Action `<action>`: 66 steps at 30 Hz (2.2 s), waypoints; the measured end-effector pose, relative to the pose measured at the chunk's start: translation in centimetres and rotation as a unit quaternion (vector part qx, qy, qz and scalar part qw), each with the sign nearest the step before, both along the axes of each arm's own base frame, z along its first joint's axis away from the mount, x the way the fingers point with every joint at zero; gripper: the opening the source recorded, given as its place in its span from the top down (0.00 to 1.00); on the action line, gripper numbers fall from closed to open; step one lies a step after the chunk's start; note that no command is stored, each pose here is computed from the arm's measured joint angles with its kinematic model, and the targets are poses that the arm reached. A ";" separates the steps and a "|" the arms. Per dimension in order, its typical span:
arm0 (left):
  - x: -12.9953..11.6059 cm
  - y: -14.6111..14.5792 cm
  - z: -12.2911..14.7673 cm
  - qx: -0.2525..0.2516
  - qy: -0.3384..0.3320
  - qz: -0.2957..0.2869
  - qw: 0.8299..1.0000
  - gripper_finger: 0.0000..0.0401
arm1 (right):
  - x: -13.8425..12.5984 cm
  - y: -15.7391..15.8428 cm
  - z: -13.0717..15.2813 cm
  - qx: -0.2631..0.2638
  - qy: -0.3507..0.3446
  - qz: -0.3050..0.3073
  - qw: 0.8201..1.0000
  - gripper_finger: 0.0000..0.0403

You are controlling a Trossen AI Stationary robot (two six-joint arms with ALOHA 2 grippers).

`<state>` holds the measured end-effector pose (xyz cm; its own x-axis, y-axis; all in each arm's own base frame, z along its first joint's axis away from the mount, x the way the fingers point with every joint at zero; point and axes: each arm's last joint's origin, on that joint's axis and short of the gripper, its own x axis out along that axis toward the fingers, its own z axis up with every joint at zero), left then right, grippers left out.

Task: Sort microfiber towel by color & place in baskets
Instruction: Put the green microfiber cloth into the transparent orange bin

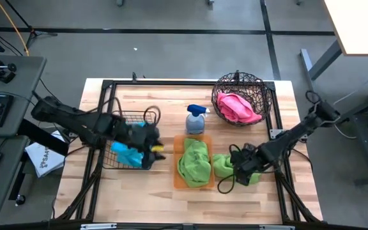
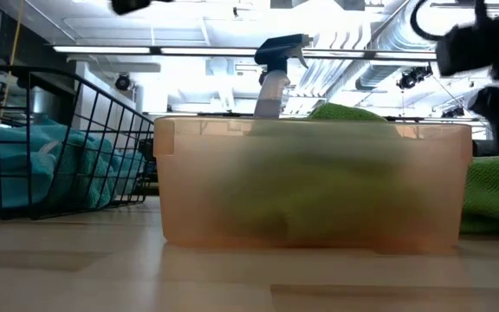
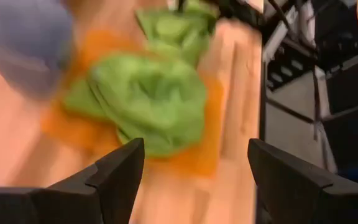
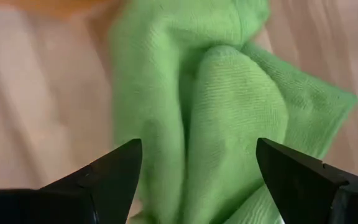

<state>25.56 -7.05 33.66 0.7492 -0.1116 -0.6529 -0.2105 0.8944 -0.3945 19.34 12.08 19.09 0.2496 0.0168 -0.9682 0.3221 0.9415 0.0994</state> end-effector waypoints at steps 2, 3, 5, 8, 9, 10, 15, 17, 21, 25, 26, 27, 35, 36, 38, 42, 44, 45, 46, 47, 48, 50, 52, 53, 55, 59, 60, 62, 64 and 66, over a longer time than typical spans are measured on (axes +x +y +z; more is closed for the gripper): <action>-0.6 -1.1 -0.3 -0.024 0.027 0.006 0.999 0.32 | 0.6 -0.1 -1.1 -0.019 0.019 0.004 1.000 0.23; -0.9 -1.6 -0.4 -0.037 0.035 0.010 0.999 0.32 | 0.9 -0.1 -1.7 -0.027 0.026 0.010 0.999 0.23; -1.2 -2.5 -0.4 -0.055 0.039 0.015 0.998 0.32 | 1.5 -0.1 -3.0 -0.039 0.049 0.030 0.998 0.23; -1.6 -3.4 -0.4 -0.069 0.039 0.027 0.997 0.32 | 2.4 0.3 -5.0 -0.047 0.069 0.049 0.995 0.23; -1.7 -3.6 -0.4 -0.073 0.040 0.028 0.996 0.32 | 2.7 0.5 -5.4 -0.047 0.073 0.056 0.995 0.24; -1.8 -3.7 -0.4 -0.077 0.042 0.028 0.996 0.32 | 2.8 0.6 -5.9 -0.048 0.080 0.059 0.994 0.26; -3.1 -4.1 1.0 -0.104 0.045 -0.009 0.993 0.32 | 2.2 1.7 -6.2 -0.050 0.095 0.083 0.991 0.66; -4.1 -4.1 1.9 -0.095 0.030 -0.028 0.995 0.32 | 1.1 1.9 -5.1 -0.038 0.097 0.069 0.992 0.90; -6.3 -3.2 3.7 -0.043 -0.037 -0.020 0.998 0.32 | 0.3 2.4 -0.2 0.010 0.036 -0.016 0.999 0.94; -8.1 -2.1 5.3 0.015 -0.102 0.004 0.995 0.32 | 0.2 2.1 5.9 0.011 -0.097 -0.092 0.991 0.98; -8.5 -1.9 5.6 0.024 -0.115 0.005 0.993 0.32 | 0.5 2.1 7.6 0.020 -0.147 -0.105 0.983 0.98; -8.8 -1.7 6.0 0.028 -0.128 0.000 0.991 0.32 | 0.9 2.0 9.5 0.034 -0.194 -0.118 0.973 0.98; -9.8 -0.9 7.2 0.051 -0.175 -0.047 0.982 0.32 | 5.3 1.1 18.8 0.031 -0.422 -0.112 0.899 0.99; -9.8 -0.9 7.2 0.052 -0.176 -0.048 0.982 0.32 | 5.9 1.3 19.2 0.024 -0.433 -0.108 0.894 0.99; -9.7 -1.0 7.2 0.055 -0.174 -0.051 0.982 0.32 | 7.2 1.8 18.7 0.010 -0.432 -0.098 0.897 1.00; -9.4 -1.5 6.9 0.057 -0.172 -0.059 0.982 0.32 | 9.2 3.1 15.4 0.012 -0.384 -0.103 0.917 1.00; -9.3 -1.9 6.6 0.055 -0.181 -0.067 0.980 0.32 | 9.8 3.8 13.1 0.022 -0.356 -0.116 0.927 1.00; -9.2 -2.1 6.4 0.050 -0.190 -0.069 0.978 0.32 | 10.1 4.1 11.8 0.027 -0.338 -0.122 0.933 1.00; -9.1 -2.3 6.3 0.048 -0.199 -0.072 0.976 0.32 | 10.4 4.5 10.4 0.031 -0.319 -0.127 0.939 1.00; -9.0 -2.5 6.2 0.046 -0.207 -0.076 0.974 0.32 | 10.5 4.7 9.1 0.034 -0.302 -0.133 0.943 1.00; -8.8 -2.8 6.0 0.044 -0.218 -0.079 0.972 0.32 | 10.6 4.9 8.0 0.037 -0.291 -0.141 0.946 1.00; -8.5 -3.2 5.7 0.038 -0.236 -0.080 0.968 0.32 | 10.8 5.0 6.8 0.050 -0.292 -0.157 0.942 1.00; -8.3 -3.3 5.4 0.038 -0.251 -0.076 0.964 0.32 | 11.2 4.7 6.3 0.065 -0.310 -0.169 0.933 1.00; -8.2 -3.3 5.4 0.039 -0.259 -0.069 0.963 0.32 | 11.4 4.5 6.1 0.071 -0.318 -0.171 0.930 1.00; -8.0 -3.3 5.1 0.045 -0.271 -0.051 0.960 0.32 | 11.7 4.2 6.0 0.076 -0.326 -0.178 0.925 1.00; -7.9 -3.2 5.2 0.062 -0.284 -0.012 0.957 0.32 | 12.1 3.0 5.9 0.065 -0.321 -0.206 0.922 1.00; -7.8 -3.1 5.3 0.063 -0.288 0.001 0.955 0.32 | 12.3 2.5 5.8 0.065 -0.319 -0.217 0.920 1.00; -7.8 -3.0 5.5 0.064 -0.296 0.023 0.953 0.32 | 12.7 1.5 5.8 0.066 -0.315 -0.238 0.916 1.00; -7.8 -3.0 5.6 0.066 -0.301 0.038 0.951 0.32 | 13.1 0.5 5.6 0.056 -0.314 -0.262 0.911 1.00; -7.7 -2.8 5.9 0.067 -0.312 0.061 0.946 0.32 | 13.6 -0.4 5.4 0.038 -0.321 -0.281 0.904 1.00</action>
<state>17.82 -9.89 39.55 0.9953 0.0517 -0.0817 -0.0779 0.9292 -0.3614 32.91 11.66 24.44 0.7489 -0.2265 -0.6228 0.6007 0.6289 0.4936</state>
